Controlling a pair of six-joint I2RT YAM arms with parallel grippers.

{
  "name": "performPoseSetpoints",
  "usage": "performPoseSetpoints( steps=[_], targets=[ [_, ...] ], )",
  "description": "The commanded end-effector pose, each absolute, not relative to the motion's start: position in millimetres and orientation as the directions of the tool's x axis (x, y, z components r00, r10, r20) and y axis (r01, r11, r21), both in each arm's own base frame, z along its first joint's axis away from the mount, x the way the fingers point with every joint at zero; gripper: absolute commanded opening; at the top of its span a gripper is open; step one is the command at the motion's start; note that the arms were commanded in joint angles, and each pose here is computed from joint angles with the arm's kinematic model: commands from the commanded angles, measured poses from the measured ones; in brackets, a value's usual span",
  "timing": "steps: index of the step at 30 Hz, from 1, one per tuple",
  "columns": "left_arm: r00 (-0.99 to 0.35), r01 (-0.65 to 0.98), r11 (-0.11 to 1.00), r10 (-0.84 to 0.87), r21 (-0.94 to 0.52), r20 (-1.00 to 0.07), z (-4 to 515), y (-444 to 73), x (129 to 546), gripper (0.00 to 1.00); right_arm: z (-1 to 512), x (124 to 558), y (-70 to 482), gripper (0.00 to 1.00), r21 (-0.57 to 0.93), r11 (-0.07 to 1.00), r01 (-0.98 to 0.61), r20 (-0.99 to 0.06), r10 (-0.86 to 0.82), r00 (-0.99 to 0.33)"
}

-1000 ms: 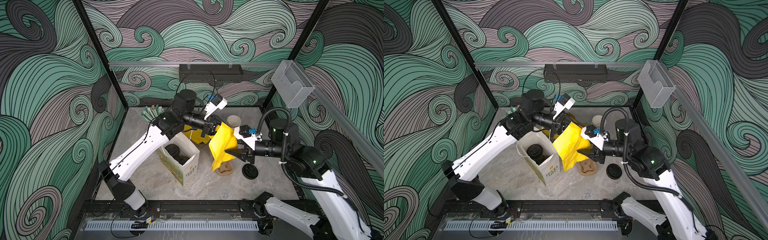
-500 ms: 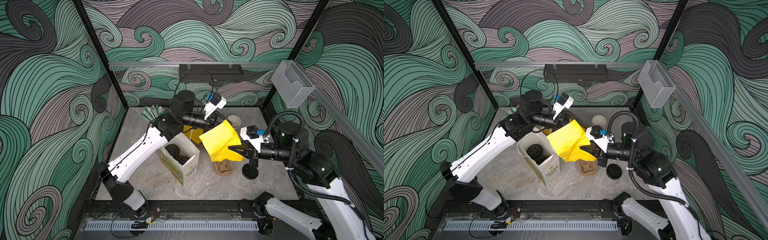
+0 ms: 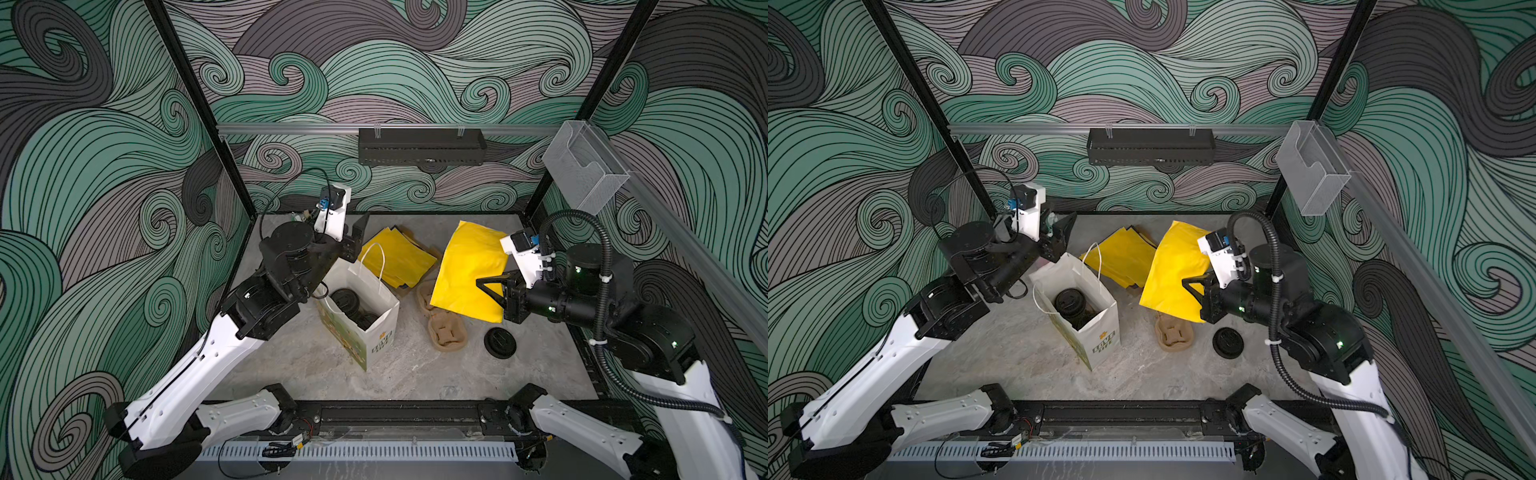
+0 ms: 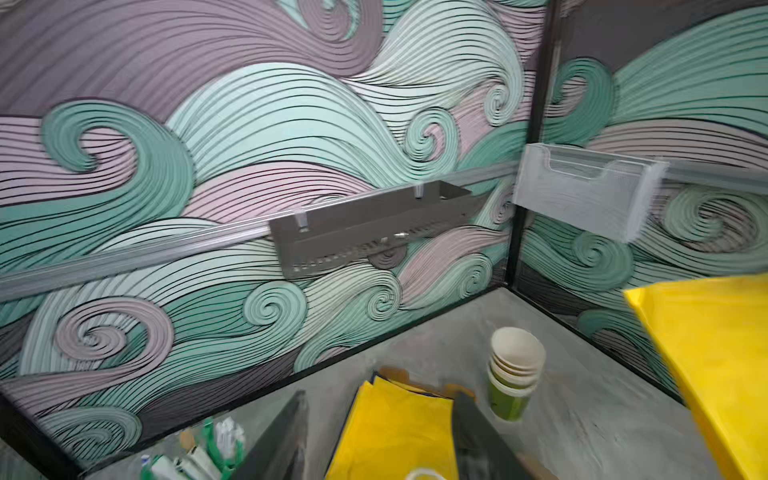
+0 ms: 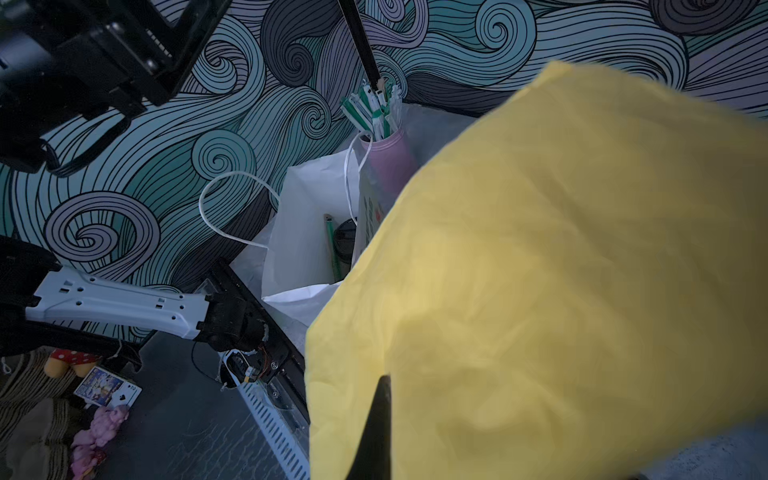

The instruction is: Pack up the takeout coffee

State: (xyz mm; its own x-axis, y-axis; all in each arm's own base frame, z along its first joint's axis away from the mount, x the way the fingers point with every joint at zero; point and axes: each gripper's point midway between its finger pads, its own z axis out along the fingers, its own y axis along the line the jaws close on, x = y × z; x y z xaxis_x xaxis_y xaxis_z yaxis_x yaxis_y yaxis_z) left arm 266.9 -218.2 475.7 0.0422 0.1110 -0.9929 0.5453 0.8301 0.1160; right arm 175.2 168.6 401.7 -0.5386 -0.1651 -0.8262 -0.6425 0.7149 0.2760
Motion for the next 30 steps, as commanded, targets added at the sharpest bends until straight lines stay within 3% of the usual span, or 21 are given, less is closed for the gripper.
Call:
performPoseSetpoints(
  steps=[1,4,7,13,18,23,27,28,30],
  targets=[
    [0.152,0.841,0.491,0.187,0.226,-0.971,463.1,-288.5,214.7,0.58,395.9,175.1,176.2,0.00,0.212,0.683,-0.699,-0.815,-0.272,-0.512],
    [0.167,0.937,0.249,0.295,0.245,-0.941,437.6,-324.6,186.0,0.62,404.5,168.4,193.0,0.00,0.090,0.556,-0.826,-0.859,-0.377,-0.348],
    [0.172,0.968,0.124,0.295,0.216,-0.940,431.3,-343.4,173.3,0.65,410.8,159.0,206.0,0.00,-0.020,0.426,-0.904,-0.879,-0.439,-0.188],
    [0.139,0.987,0.037,0.282,0.156,-0.949,418.6,-359.5,167.0,0.70,422.1,145.4,220.3,0.00,-0.136,0.272,-0.952,-0.887,-0.462,-0.005],
    [0.105,0.994,-0.017,0.288,0.104,-0.952,411.5,-366.3,161.4,0.69,431.9,143.5,228.6,0.00,-0.166,0.243,-0.956,-0.903,-0.426,0.048],
    [0.093,0.996,-0.035,0.304,0.087,-0.948,407.0,-366.6,158.7,0.48,438.4,144.0,231.4,0.00,-0.175,0.246,-0.953,-0.915,-0.399,0.065],
    [0.098,0.995,-0.030,0.297,0.094,-0.950,410.0,-365.9,159.1,0.20,435.6,144.3,231.6,0.00,-0.169,0.251,-0.953,-0.914,-0.401,0.056],
    [0.103,0.995,-0.024,0.296,0.100,-0.950,411.4,-364.9,159.4,0.10,434.7,144.3,229.7,0.05,-0.168,0.259,-0.951,-0.912,-0.407,0.051],
    [0.105,0.994,-0.014,0.298,0.106,-0.949,411.8,-362.4,159.5,0.00,434.9,142.4,221.1,0.26,-0.180,0.285,-0.942,-0.906,-0.422,0.045]
  ],
)
